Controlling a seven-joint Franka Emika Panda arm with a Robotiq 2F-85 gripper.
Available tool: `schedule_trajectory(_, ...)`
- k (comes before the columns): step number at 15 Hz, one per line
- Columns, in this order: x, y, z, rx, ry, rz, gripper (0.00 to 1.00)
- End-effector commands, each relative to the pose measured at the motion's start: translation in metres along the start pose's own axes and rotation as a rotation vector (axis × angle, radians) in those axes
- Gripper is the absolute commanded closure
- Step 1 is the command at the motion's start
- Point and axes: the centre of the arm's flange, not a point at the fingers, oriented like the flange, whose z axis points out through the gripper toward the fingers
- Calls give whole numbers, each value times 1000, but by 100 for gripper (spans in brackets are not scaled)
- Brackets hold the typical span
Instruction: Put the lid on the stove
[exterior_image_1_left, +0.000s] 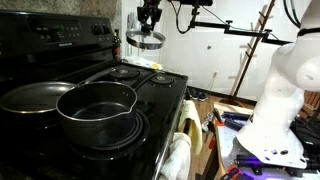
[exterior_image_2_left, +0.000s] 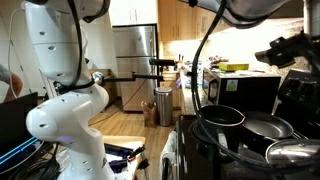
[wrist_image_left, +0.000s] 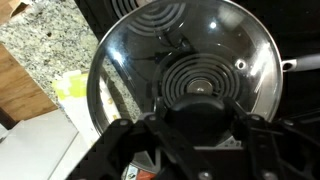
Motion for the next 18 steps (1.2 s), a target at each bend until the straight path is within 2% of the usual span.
schedule_trajectory(1, 40, 32, 12, 19, -13, -22, 66)
schedule_trajectory(7, 77, 74, 59, 28, -51, -72, 66)
schedule_trajectory(14, 106, 80, 92, 24, -62, -172, 66)
schedule_trajectory(18, 109, 80, 112, 70, -87, -211, 66)
